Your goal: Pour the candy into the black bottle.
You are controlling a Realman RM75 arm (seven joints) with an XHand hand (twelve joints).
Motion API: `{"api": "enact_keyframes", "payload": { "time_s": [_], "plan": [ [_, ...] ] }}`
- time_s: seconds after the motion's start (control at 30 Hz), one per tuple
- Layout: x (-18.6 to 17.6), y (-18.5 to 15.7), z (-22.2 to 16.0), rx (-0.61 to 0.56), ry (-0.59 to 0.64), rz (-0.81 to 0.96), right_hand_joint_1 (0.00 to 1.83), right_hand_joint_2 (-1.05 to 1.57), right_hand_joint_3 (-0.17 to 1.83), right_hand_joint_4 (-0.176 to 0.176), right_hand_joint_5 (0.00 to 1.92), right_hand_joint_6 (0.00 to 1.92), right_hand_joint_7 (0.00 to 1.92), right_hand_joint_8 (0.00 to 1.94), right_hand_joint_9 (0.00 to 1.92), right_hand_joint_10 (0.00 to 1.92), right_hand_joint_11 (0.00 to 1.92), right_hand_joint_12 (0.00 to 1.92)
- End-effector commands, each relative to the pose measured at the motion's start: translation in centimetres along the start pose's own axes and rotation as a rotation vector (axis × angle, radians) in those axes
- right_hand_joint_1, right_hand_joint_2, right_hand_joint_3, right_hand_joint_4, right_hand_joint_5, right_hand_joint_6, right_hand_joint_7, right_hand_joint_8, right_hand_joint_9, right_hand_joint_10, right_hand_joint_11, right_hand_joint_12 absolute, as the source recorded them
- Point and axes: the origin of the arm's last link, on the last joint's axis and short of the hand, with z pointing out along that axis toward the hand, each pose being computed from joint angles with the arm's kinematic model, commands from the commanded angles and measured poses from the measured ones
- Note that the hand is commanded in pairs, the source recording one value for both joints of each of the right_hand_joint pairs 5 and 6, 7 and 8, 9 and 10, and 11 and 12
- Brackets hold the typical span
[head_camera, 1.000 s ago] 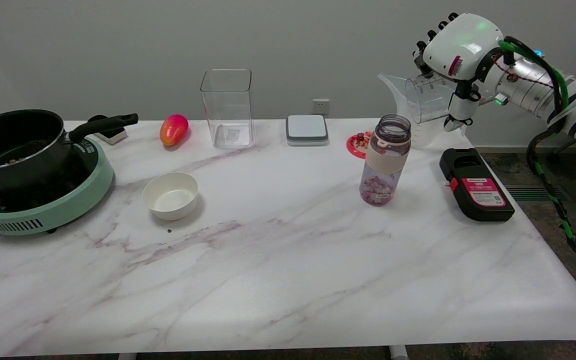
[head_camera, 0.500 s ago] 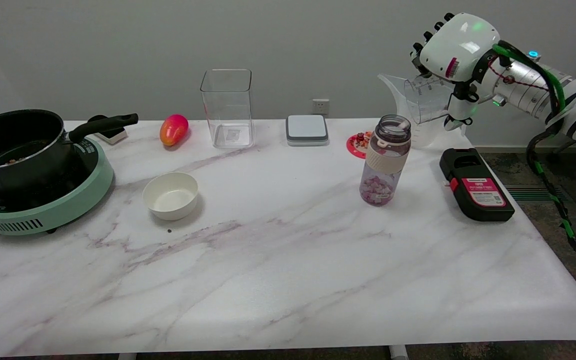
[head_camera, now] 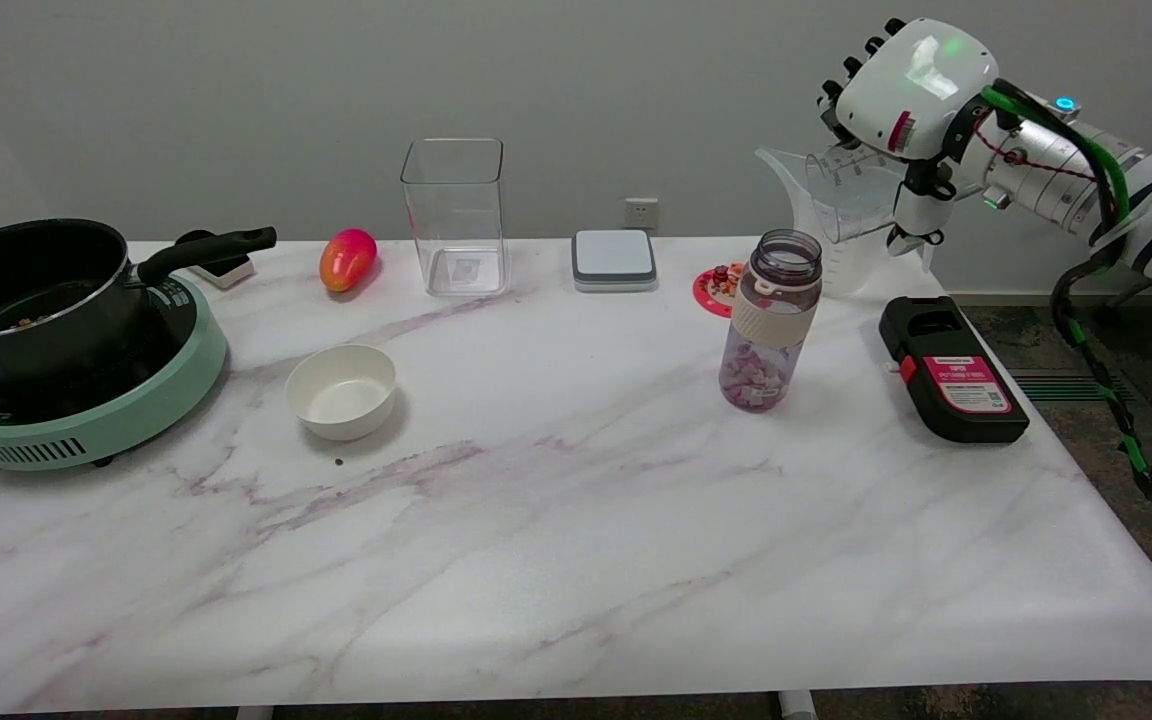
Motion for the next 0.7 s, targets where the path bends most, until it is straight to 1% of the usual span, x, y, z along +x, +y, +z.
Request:
{"api": "enact_keyframes", "payload": {
  "time_s": [0.03,0.3,0.37,0.43,0.47,0.5,0.53,0.63,0.7],
  "plan": [
    [0.2,-0.1,0.0,0.001,0.004,-0.022,1.46,0.94,0.99,0.0,1.25,1.25,1.52,1.52,1.47,1.47,1.24,1.24],
    [0.2,-0.5,0.0,0.009,0.003,-0.032,1.45,0.98,0.95,0.0,1.28,1.28,1.52,1.52,1.48,1.48,1.24,1.24],
    [0.3,-0.6,-0.1,-0.002,0.014,0.004,1.44,0.99,0.94,0.0,1.28,1.28,1.53,1.53,1.48,1.48,1.25,1.25],
    [0.4,-0.5,-0.4,-0.036,0.032,0.073,1.44,1.0,0.94,0.0,1.28,1.28,1.53,1.53,1.48,1.48,1.25,1.25],
    [2.8,-2.6,-0.7,0.022,0.102,0.086,1.44,1.0,0.94,0.0,1.28,1.28,1.53,1.53,1.48,1.48,1.25,1.25],
    [4.3,-3.7,-1.2,0.048,0.152,0.11,1.44,1.0,0.94,0.0,1.28,1.28,1.53,1.53,1.48,1.48,1.25,1.25],
    [0.0,-0.1,-1.7,-0.121,0.069,0.197,1.44,1.01,0.94,0.0,1.28,1.28,1.53,1.53,1.48,1.48,1.25,1.25],
    [-1.3,-0.1,-3.8,-0.252,0.127,0.371,1.43,1.02,0.94,0.0,1.28,1.28,1.54,1.54,1.49,1.49,1.25,1.25],
    [-2.3,-0.7,-5.0,-0.328,0.159,0.462,1.43,1.02,0.95,0.0,1.28,1.28,1.54,1.54,1.49,1.49,1.25,1.25]
  ]
}}
